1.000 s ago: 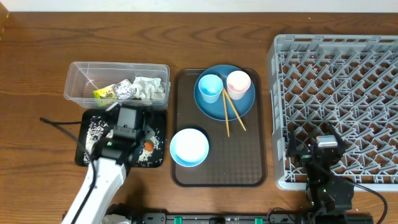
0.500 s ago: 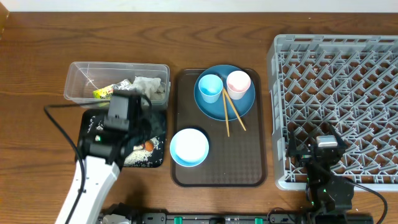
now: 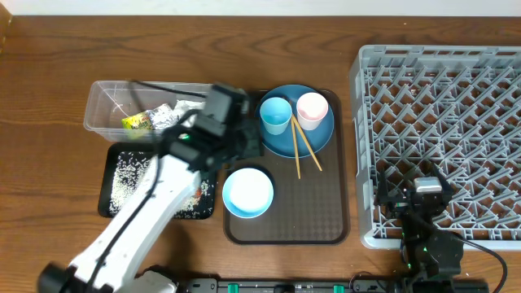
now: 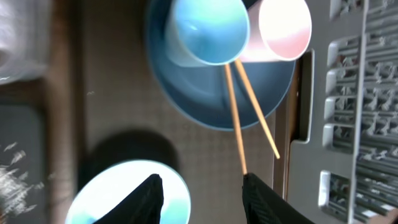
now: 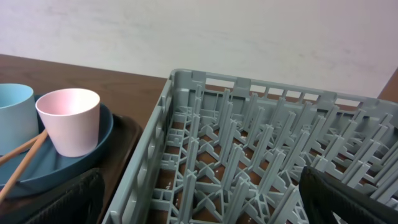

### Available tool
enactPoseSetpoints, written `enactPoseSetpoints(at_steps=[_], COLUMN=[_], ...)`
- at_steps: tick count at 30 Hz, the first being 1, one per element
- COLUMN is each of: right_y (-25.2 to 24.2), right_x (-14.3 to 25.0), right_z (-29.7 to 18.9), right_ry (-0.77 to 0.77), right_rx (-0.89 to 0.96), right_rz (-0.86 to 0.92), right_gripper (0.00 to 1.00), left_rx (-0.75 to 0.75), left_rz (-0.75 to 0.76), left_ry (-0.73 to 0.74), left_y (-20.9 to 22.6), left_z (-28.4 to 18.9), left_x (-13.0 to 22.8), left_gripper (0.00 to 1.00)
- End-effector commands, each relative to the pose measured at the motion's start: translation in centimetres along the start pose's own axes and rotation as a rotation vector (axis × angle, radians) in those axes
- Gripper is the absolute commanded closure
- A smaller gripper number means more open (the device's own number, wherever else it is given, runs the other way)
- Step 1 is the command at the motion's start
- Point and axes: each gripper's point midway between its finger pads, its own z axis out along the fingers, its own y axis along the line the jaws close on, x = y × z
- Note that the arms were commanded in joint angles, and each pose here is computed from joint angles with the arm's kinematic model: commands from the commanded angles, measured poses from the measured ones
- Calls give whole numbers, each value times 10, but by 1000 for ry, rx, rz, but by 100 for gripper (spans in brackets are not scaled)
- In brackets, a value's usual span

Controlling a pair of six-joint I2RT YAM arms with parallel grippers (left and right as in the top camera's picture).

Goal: Sort waste into correct bins and load items into the dishwasher rack

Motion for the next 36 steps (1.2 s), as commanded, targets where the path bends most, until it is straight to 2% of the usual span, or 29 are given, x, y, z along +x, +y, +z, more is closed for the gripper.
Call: enactPoseSetpoints(at_steps=[1,8,18,20,32,36], right_y=[-1,-1,-1,-1,-1,-1], right_x=[1,1,1,1,1,1], right_z=[0,0,0,0,0,0], right_ry=[4,4,4,4,4,4], right_rx=[5,5,5,5,5,5], right_rz=[7,7,7,7,7,7], right_gripper=[1,1,1,1,1,1], left_rx=[-16,-10,-53,-58,-157,-195], left_rz=[-3,56,109,119,174,175], left_ry=[30,70,61,63,124,175], left_y=[-11,-29,-35,-35,1,11], left_z=[19,52,69,70,41,38], left_x=[7,22,31,32,41,51], left_gripper=[55,55,55,52,52,45])
